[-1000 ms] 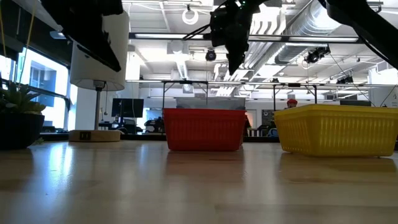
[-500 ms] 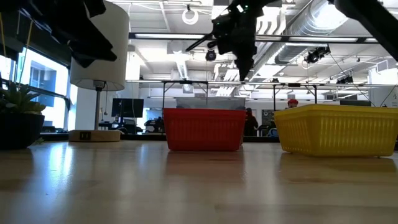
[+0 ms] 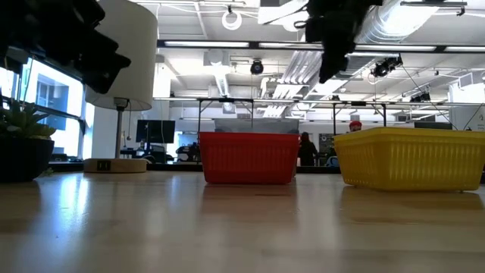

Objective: Stack baskets by color
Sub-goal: Return to Home Position

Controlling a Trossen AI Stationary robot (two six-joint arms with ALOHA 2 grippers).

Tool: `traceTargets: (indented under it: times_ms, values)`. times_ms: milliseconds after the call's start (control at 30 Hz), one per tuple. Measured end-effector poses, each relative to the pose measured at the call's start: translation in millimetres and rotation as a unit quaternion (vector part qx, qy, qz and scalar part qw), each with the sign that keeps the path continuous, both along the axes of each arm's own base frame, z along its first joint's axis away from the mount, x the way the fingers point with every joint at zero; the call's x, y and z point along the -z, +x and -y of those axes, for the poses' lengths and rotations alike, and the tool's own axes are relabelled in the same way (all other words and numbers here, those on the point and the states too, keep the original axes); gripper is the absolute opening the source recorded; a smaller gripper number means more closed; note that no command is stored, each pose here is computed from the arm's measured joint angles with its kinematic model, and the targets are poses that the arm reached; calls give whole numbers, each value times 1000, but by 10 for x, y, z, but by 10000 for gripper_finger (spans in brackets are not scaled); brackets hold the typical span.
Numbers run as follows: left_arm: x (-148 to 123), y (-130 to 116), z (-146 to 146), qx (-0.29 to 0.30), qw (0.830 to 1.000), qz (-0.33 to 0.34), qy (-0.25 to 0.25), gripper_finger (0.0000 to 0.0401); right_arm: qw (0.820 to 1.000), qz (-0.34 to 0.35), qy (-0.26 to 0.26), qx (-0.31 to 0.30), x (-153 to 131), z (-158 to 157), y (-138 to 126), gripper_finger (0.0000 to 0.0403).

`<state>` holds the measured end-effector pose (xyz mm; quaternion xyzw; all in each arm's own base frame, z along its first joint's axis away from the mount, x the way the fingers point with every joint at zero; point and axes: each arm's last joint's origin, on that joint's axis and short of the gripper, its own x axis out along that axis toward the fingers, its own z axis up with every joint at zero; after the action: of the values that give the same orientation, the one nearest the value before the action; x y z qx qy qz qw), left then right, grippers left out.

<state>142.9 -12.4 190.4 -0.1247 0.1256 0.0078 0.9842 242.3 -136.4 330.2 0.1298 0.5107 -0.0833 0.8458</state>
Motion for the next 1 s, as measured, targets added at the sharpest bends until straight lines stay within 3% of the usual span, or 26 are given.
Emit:
traceTargets:
  times_ms: [267, 600, 1000]
  values:
    - [223, -131, -86, -26, 1000, 1, 0, 135, 991, 129, -35, 26, 67, -466, -587, 119]
    - [295, -250, -146, -24, 999, 40, 28, 135, 959, 277, -48, 45, 439, -896, -1195, 119]
    - [248, -315, -204, -44, 995, 62, 71, 135, 910, 403, -68, 66, 1043, -1085, -1455, 119]
